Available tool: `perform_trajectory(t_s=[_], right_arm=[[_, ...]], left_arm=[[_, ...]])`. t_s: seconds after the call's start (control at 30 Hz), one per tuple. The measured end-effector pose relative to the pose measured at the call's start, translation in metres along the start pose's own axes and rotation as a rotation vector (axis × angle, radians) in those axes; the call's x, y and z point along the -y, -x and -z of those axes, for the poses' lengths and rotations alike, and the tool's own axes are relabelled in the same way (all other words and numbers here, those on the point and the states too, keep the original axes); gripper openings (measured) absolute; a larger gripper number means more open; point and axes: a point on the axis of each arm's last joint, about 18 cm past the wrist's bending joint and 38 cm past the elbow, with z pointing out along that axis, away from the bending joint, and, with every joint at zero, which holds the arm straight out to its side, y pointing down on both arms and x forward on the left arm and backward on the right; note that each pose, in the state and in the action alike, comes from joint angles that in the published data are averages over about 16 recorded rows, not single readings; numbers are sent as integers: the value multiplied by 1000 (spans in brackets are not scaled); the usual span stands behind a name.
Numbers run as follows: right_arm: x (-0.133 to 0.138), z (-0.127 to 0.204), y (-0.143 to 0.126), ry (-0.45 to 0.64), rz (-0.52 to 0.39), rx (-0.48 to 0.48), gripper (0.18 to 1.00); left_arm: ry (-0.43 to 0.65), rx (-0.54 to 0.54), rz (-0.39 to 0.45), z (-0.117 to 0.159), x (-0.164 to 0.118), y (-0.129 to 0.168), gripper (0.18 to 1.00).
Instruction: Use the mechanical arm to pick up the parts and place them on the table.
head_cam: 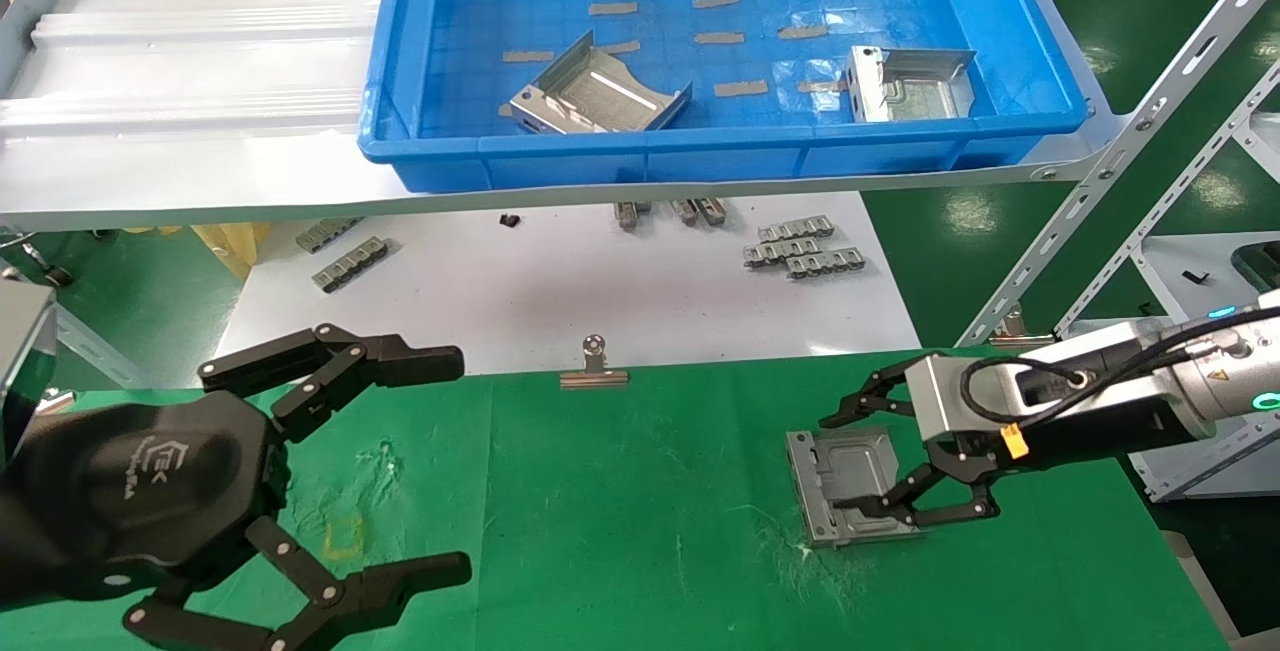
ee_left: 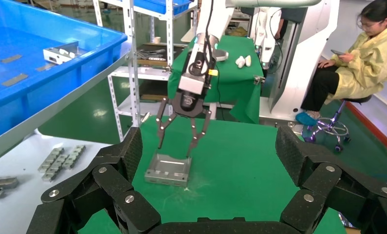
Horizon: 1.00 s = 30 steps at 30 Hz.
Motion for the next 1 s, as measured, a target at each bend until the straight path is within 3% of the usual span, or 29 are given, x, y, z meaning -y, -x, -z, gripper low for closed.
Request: perform_trajectory(t_s=[0.5, 0.7, 1.0], right_arm=[[8, -9, 5, -69, -35, -8, 864], [19, -17, 13, -160, -77, -19, 941], [39, -23, 26, -313, -150, -40, 991]], left_arm=[[0, 0, 0, 0, 0, 0, 1001], [0, 0, 0, 0, 0, 0, 1001], [0, 0, 0, 0, 0, 0, 1001]])
